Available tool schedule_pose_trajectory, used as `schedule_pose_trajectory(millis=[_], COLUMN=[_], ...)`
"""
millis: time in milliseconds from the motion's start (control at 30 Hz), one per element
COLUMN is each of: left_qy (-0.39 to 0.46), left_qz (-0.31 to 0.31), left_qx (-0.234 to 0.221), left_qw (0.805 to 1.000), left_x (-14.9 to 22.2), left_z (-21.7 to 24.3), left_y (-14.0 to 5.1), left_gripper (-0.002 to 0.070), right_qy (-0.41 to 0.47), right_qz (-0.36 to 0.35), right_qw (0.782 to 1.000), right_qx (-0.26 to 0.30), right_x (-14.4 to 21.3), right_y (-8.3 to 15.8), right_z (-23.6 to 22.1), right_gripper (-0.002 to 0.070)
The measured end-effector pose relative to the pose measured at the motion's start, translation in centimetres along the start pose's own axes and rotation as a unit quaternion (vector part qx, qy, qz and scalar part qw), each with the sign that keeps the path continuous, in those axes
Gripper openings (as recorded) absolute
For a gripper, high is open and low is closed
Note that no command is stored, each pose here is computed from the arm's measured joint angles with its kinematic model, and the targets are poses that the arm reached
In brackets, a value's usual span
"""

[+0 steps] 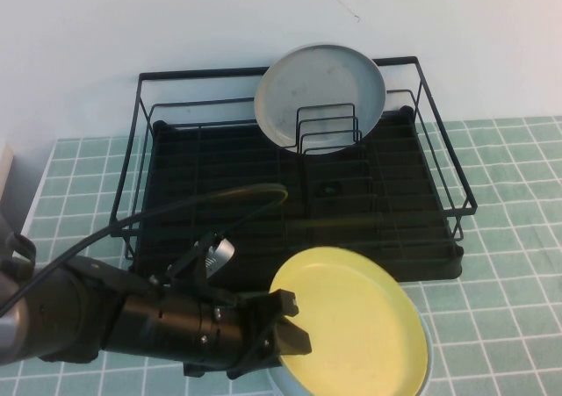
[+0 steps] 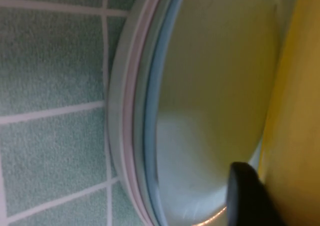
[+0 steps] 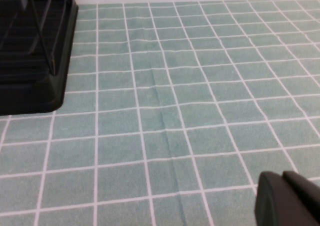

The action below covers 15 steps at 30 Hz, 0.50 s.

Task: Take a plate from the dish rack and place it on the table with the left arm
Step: Place the plate from the table

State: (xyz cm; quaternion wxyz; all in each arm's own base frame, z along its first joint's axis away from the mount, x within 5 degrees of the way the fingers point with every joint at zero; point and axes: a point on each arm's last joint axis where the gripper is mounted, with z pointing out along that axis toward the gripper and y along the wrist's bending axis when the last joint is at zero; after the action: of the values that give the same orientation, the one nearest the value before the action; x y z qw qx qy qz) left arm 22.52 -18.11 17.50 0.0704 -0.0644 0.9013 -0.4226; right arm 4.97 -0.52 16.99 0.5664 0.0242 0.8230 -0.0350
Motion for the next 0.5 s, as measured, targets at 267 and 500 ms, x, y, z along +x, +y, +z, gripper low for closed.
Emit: schedule_pose_trajectory(millis=[267, 500], left_qy=[0.015, 0.091], left_qz=[-0.002, 0.028], left_qx=[0.013, 0.005], left_qw=[1.0, 0.995], left_x=[0.3, 1.3], left_z=[0.0, -0.5], left_y=[-0.2, 0.3], left_gripper=[0.0388, 0.0398], right_qy=[0.0, 0.0], right_qz=[0.0, 0.0], right_qw=[1.0, 1.0], right_qx=[0.0, 0.0], right_x=[0.0, 0.0], right_y=[0.0, 0.0], right_z=[0.0, 0.0], right_gripper=[-0.0002, -0.0002])
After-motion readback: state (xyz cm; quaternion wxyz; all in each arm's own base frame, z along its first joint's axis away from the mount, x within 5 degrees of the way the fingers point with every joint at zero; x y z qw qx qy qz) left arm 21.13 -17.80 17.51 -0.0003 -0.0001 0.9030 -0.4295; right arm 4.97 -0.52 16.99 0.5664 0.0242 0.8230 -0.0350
